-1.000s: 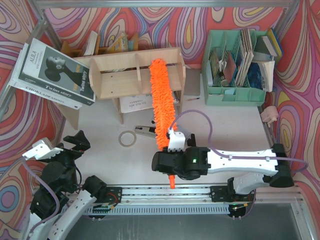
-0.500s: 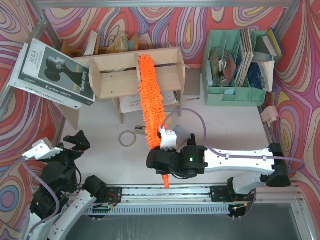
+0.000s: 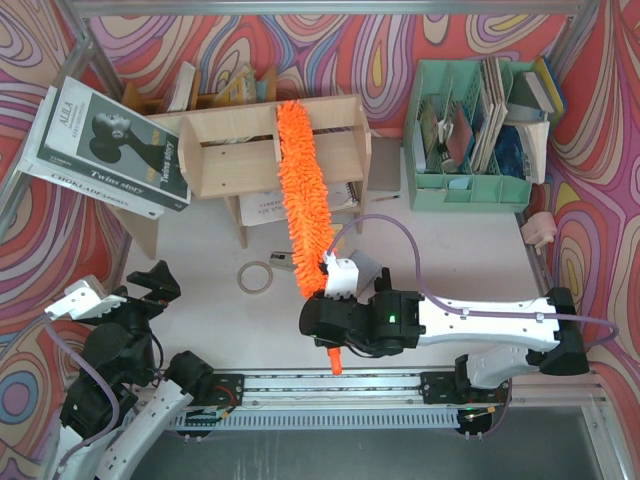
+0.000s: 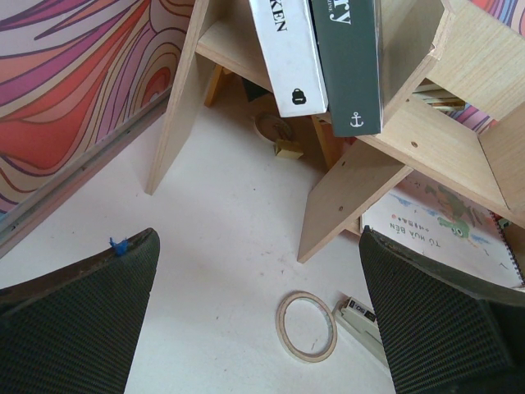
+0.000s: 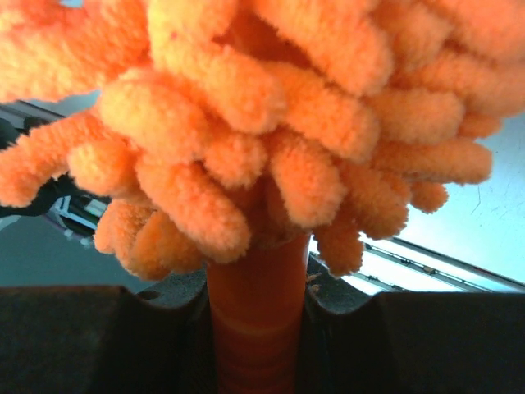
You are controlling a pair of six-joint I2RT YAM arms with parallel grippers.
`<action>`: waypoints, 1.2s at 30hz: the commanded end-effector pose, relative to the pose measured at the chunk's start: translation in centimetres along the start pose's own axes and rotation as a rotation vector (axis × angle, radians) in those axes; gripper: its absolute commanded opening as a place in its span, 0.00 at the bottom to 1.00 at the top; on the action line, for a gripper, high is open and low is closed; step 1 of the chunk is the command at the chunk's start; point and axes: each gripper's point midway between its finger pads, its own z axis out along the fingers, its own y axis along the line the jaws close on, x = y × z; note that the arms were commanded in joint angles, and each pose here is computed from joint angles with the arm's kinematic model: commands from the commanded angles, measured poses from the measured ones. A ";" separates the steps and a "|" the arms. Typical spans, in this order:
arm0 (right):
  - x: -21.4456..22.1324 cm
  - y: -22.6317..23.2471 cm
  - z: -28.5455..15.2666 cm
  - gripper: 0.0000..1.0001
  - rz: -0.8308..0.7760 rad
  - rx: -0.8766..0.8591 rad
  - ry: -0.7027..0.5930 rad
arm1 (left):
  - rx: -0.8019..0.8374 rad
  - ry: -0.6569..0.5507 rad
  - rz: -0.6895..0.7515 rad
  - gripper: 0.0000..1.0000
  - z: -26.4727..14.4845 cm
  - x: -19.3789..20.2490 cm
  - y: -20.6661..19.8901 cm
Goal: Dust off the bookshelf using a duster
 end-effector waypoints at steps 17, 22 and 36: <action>-1.4 -2.1 -1.3 0.00 0.045 0.028 -0.082 | -0.016 -0.019 -0.018 0.98 -0.2 -0.6 0.5; -2.2 -0.2 -1.5 0.00 0.022 -0.034 -0.095 | -0.015 -0.019 -0.019 0.98 -0.3 -0.6 0.5; 0.7 -2.8 0.6 0.00 0.052 0.071 -0.028 | -0.017 -0.018 -0.017 0.98 -0.2 -0.5 0.5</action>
